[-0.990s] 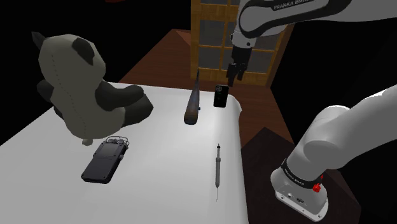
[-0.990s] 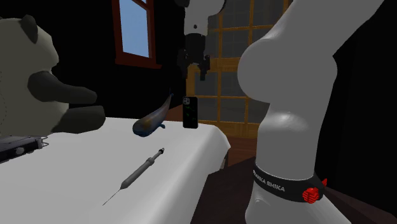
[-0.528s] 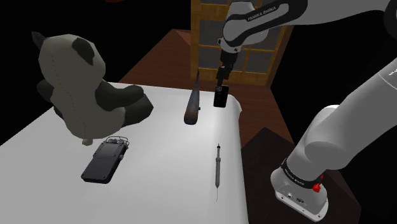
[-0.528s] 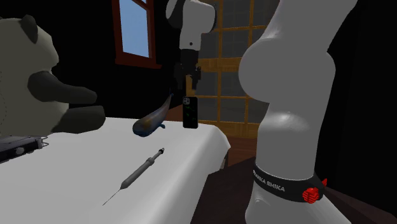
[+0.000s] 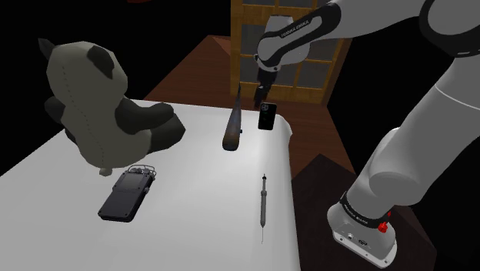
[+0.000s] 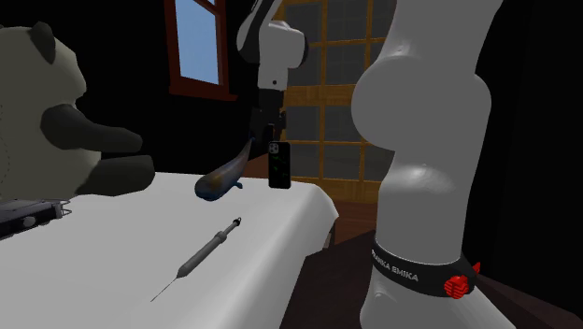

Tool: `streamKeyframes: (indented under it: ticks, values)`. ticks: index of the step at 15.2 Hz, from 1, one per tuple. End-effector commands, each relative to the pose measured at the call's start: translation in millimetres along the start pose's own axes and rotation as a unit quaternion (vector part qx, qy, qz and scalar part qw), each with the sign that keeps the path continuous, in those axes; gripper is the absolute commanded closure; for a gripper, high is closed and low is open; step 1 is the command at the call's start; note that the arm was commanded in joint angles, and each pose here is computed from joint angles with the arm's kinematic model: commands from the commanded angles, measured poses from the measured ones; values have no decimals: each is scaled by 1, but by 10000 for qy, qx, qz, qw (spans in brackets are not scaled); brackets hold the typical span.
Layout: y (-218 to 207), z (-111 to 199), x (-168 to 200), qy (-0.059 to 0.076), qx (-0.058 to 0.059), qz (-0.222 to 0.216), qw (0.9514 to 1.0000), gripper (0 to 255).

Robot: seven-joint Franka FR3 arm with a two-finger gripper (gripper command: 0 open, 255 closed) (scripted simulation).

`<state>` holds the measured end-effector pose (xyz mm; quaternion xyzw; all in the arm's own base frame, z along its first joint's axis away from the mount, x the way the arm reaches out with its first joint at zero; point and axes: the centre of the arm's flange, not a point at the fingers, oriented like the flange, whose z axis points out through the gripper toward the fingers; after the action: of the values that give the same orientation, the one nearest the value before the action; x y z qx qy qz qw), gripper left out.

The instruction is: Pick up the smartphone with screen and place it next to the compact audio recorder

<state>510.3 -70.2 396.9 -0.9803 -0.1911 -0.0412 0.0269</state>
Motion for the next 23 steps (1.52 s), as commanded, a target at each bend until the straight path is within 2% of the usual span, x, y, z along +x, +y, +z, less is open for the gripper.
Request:
streamKeyframes:
  ticks: [1,3,10,11,20,23]
  values:
    - [1,11,1,3,-3,-4,10000,0]
    - [1,19,1,3,-3,-4,10000,0]
    - [1,19,1,3,-3,-4,10000,0]
    - [1,19,1,3,-3,-4,10000,255]
    - [1,19,1,3,-3,-4,10000,255]
    - [0,3,3,3,-3,-4,10000,255]
